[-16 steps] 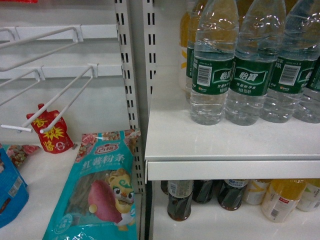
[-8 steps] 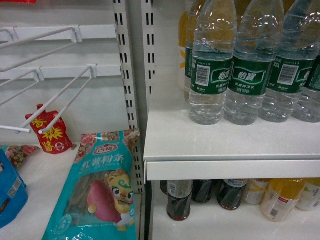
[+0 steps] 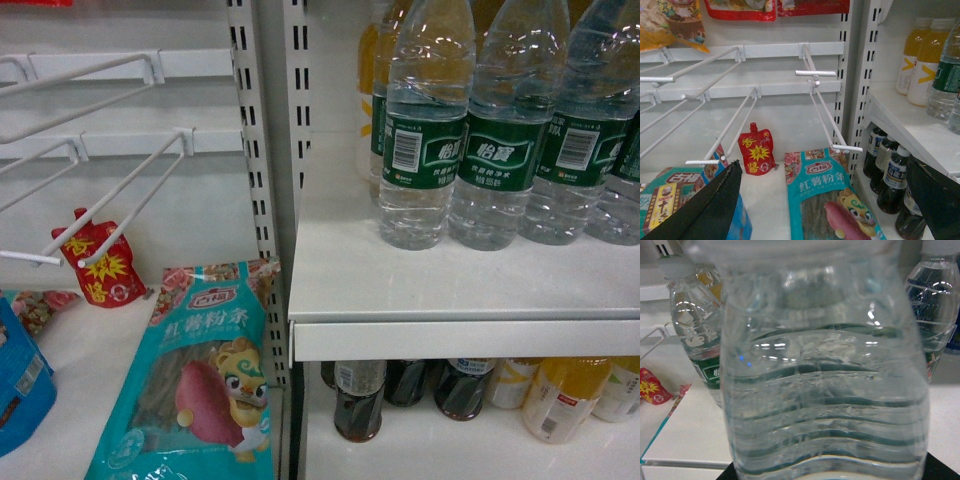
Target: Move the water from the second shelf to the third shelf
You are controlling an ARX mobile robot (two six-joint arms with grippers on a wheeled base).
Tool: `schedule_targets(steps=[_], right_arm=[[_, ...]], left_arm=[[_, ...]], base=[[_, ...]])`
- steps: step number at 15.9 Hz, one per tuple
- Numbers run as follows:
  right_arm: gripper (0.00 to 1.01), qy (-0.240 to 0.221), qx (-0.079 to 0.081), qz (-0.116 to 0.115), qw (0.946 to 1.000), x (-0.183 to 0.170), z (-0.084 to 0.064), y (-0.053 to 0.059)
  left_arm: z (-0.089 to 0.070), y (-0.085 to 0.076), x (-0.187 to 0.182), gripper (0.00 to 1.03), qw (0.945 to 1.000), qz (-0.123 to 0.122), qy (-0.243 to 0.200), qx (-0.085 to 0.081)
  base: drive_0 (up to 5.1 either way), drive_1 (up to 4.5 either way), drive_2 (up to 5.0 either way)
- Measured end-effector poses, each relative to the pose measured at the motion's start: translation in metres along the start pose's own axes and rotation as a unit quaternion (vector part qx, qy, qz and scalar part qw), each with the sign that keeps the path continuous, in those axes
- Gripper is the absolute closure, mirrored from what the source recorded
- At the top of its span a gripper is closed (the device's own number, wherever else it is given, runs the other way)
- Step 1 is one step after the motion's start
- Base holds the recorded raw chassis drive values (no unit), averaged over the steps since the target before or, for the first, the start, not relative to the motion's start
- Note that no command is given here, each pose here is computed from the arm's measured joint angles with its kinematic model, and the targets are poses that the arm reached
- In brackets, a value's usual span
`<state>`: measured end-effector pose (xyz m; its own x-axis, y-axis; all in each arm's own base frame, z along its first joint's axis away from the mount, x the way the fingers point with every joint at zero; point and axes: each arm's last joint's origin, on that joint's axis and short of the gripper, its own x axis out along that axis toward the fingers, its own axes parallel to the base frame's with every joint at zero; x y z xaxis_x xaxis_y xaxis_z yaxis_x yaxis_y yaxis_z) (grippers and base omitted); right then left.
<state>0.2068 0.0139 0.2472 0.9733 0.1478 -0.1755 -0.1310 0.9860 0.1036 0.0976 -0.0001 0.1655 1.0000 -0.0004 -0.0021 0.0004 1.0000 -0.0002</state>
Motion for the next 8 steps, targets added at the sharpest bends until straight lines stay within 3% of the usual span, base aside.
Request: schedule_targets(steps=[8], right_arm=[[0.58,0.036,0.014,-0.013,0.9992,0.056,-0.018,0.002]], left_arm=[[0.000,0.000,0.000,0.05,1.0000,0.000,0.000,0.000]], base=[[0.0,0.00,0.0]])
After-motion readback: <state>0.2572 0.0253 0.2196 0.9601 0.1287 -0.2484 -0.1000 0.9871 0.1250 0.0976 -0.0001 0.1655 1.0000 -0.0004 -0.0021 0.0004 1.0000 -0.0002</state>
